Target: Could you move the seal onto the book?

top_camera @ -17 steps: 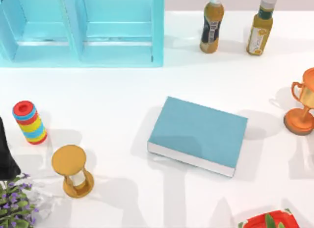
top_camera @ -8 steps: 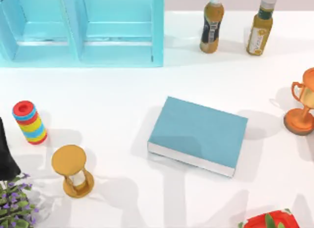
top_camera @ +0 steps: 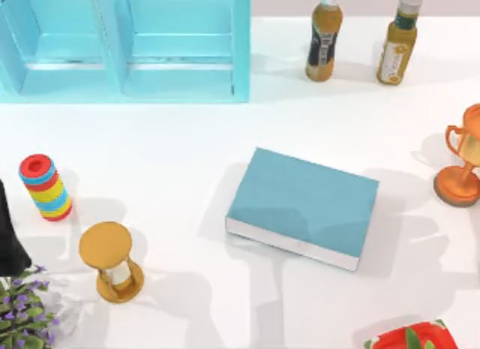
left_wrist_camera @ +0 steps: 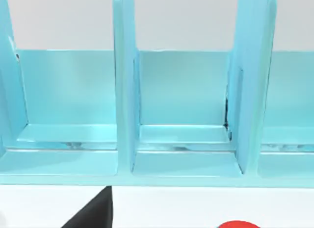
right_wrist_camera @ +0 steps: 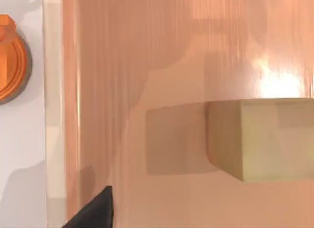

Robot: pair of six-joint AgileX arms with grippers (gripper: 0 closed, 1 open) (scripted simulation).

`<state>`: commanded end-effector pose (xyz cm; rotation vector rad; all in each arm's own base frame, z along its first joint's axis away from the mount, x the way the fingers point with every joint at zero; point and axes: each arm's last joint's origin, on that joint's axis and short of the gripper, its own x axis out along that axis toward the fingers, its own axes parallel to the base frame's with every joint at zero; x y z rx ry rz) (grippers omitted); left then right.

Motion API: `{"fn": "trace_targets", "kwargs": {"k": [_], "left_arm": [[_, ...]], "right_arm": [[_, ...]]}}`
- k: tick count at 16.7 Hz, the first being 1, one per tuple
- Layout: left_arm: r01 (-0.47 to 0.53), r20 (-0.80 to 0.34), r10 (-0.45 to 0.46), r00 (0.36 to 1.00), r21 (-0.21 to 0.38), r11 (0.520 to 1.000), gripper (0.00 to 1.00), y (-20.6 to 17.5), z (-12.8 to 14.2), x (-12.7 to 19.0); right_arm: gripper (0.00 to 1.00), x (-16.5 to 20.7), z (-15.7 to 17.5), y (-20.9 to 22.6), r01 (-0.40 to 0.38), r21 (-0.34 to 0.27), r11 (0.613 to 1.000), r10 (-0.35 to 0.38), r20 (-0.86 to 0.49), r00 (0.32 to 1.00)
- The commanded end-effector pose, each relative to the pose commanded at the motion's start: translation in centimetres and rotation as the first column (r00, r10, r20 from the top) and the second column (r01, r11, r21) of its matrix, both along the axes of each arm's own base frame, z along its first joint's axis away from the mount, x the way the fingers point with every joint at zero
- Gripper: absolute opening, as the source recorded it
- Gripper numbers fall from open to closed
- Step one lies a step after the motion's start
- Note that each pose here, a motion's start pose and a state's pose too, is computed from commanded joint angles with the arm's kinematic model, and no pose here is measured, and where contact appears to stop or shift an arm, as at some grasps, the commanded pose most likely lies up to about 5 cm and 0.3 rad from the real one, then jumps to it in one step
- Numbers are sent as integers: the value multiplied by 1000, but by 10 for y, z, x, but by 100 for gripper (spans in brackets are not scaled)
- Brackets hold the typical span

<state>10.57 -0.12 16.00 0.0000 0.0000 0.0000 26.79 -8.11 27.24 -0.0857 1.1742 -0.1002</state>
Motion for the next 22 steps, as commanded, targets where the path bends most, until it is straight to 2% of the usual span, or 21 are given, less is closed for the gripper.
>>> {"fn": "trace_targets", "kwargs": {"k": [4,8,16,22], "left_arm": [[0,0,0,1000,0,1000,100,0,0,0],[0,0,0,1000,0,1000,100,0,0,0],[0,0,0,1000,0,1000,100,0,0,0],[0,0,0,1000,0,1000,100,0,0,0]], "right_arm": [[100,45,-17,-37,11,64,998,5,-238,971],[100,65,-28,-62,21,113,993,21,-362,932],[100,68,-34,-64,22,120,993,25,-376,926],[100,71,-84,-66,23,120,992,25,-376,926]]}}
